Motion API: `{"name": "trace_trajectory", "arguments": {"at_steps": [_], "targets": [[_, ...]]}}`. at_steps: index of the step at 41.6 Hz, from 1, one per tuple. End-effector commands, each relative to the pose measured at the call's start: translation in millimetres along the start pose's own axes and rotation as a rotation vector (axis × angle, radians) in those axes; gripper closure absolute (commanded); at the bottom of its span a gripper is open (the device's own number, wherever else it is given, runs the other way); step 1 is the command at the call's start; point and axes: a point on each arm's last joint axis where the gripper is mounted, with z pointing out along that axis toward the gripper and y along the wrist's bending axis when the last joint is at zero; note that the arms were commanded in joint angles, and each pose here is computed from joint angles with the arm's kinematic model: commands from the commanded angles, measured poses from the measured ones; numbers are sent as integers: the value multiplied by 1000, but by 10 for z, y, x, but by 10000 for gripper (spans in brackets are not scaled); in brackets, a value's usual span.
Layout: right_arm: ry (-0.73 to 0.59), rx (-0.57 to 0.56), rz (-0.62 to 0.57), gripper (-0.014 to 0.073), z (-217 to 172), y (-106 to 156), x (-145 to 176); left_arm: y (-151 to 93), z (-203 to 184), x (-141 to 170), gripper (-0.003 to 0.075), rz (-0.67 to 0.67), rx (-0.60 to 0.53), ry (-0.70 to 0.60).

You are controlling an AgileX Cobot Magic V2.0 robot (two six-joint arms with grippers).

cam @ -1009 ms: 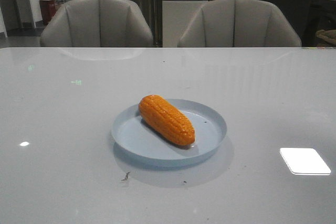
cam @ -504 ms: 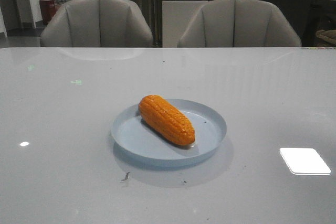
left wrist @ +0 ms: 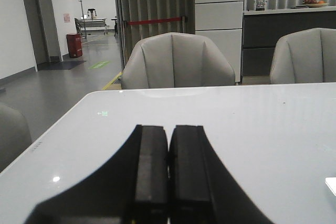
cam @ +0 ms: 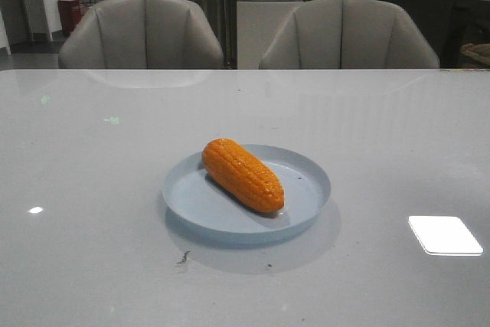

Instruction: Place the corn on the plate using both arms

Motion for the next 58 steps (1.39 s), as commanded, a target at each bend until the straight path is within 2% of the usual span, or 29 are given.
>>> {"name": "trace_trajectory", "arguments": {"at_steps": [1,6,9,14,15,17,22,28,32,46,58], "targets": [[-150,17,-17,88,-262,3,-73,1,-7,44,627,-20,-7,-59],[-283,9,-35,173,-566,50,9,1,-7,44,627,-20,-7,-59],[-365,9,-48,293,-723,68,88,1,-7,44,627,-20,-7,-59],[-489,7,-62,575,-894,89,274,1,-7,44,627,-20,-7,-59],[-509,7,-63,586,-909,91,315,1,-7,44,627,-20,-7,-59],[-555,8,-64,555,-929,93,415,1,-7,44,627,-20,-7,-59],[-661,-7,-43,573,-877,104,674,1,-7,44,627,-20,-7,-59],[-867,-47,42,573,-587,110,1045,1,-7,44,627,-20,-7,-59],[-930,-57,58,573,-387,106,1258,1,-7,44,627,-20,-7,-59],[-835,-90,41,573,104,130,1763,1,-7,44,627,-20,-7,-59],[-810,-95,37,573,118,137,1801,1,-7,44,627,-20,-7,-59]]}}
